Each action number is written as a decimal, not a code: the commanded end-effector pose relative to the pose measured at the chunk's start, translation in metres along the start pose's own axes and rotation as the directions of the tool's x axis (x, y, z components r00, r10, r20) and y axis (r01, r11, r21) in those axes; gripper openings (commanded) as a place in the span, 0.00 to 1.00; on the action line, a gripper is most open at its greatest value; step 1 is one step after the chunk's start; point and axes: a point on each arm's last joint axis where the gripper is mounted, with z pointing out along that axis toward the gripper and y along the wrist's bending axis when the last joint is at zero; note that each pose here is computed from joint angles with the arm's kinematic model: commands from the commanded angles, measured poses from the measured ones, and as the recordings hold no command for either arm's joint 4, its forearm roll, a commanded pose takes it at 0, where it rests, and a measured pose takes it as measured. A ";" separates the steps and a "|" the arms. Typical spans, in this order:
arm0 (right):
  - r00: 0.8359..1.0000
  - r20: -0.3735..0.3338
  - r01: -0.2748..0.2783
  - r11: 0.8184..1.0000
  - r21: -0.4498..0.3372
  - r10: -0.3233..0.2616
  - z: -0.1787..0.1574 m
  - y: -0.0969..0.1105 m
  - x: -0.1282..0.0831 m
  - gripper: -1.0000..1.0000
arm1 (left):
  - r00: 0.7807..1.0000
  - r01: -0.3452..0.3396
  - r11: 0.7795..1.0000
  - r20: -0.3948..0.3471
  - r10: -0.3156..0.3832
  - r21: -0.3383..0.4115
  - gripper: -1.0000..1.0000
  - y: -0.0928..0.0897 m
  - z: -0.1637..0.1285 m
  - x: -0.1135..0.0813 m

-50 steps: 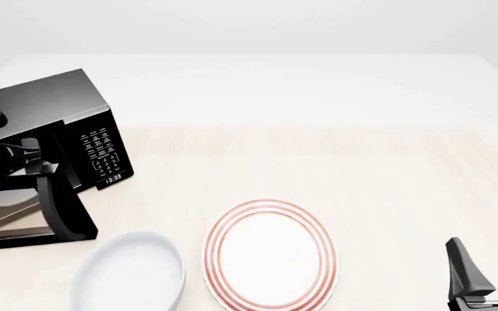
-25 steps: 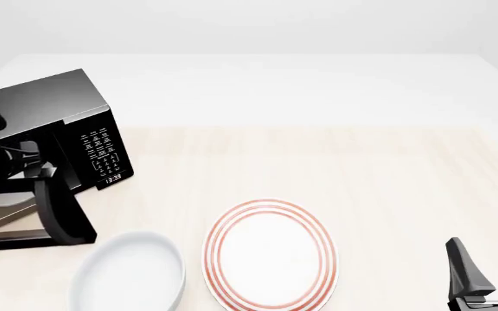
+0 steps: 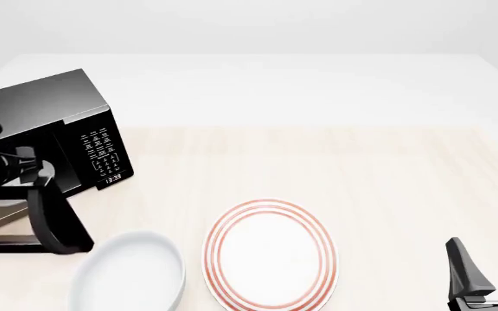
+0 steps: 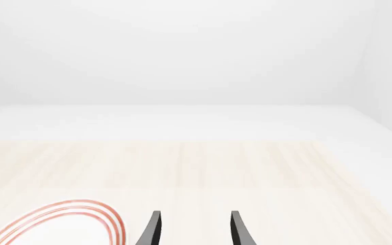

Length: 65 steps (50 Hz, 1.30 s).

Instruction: Open the microwave.

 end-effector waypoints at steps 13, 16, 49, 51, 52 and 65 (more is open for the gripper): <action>1.000 0.000 0.000 1.000 0.000 0.000 0.000 0.000 0.000 1.00 | 0.998 0.046 0.999 -0.034 -0.046 0.007 1.00 -0.001 -0.004 0.021; 1.000 0.000 0.000 1.000 0.000 0.000 0.000 0.000 0.000 1.00 | 0.998 0.049 0.999 -0.033 -0.048 0.007 1.00 -0.001 -0.008 0.024; 1.000 0.000 0.000 1.000 0.000 0.000 0.000 0.000 0.000 1.00 | 0.997 0.069 0.998 -0.024 -0.069 -0.002 1.00 0.001 -0.030 0.037; 1.000 0.000 0.000 1.000 0.000 0.000 0.000 0.000 0.000 1.00 | 0.997 0.072 0.997 -0.024 -0.072 -0.006 1.00 0.002 -0.031 0.039; 1.000 0.000 0.000 1.000 0.000 0.000 0.000 0.000 0.000 1.00 | 0.997 0.072 0.997 -0.024 -0.073 -0.007 1.00 0.002 -0.031 0.039; 1.000 0.000 0.000 1.000 0.000 0.000 0.000 0.000 0.000 1.00 | 0.996 0.085 0.996 -0.016 -0.085 -0.022 1.00 0.006 -0.042 0.042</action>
